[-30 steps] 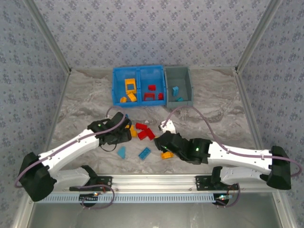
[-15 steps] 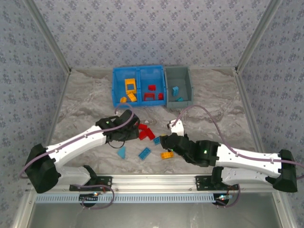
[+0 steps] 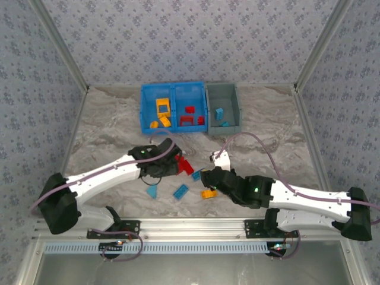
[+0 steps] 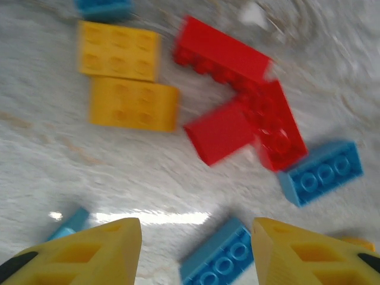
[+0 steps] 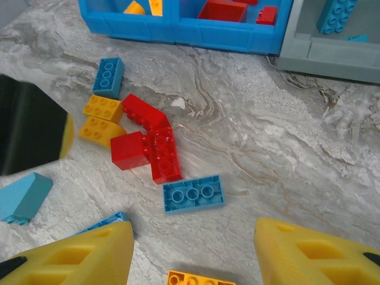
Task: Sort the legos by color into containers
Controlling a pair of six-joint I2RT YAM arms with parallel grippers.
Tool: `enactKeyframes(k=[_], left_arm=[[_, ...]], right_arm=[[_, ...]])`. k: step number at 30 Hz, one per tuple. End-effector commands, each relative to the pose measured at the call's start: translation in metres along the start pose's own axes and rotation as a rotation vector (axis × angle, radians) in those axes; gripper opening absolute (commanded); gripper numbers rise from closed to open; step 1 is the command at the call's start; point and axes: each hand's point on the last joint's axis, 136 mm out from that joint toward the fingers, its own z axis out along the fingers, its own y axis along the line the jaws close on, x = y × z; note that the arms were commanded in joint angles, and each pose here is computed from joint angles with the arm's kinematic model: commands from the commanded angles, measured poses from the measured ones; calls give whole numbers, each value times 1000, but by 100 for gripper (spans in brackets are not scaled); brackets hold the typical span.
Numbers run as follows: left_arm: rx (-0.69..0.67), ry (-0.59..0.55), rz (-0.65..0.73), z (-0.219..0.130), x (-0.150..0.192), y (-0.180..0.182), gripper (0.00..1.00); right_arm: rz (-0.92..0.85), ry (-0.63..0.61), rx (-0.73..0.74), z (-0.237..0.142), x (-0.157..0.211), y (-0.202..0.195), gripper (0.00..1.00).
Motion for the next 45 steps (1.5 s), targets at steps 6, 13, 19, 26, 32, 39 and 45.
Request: enactKeyframes(k=[6,13,19,26,32,39,45], left_arm=[[219,68,639,-5,61,-116,60],[278,151,1038,10,100,-132,64],[260,234,1215,35,121,-136,65],[179,267,1265,61,123,-131,67],[156,285,1263,80,128,-130,64],[152,241,1237,87,123,-136,37],[139,150,1151,74,98,-138,26]], right_arm=[[204,-8,169,-61,-10,-73,61],[416,-8,173,-120,-6,-127,67],[473,33,156,-142,-10,-133,70],[469,22,114,-141,-19,-122,70],[451,47,109,-131,-18,-112,70],[456,49,107,-126,-18,-109,69],[429,55,77,-124,-20,-103,68]])
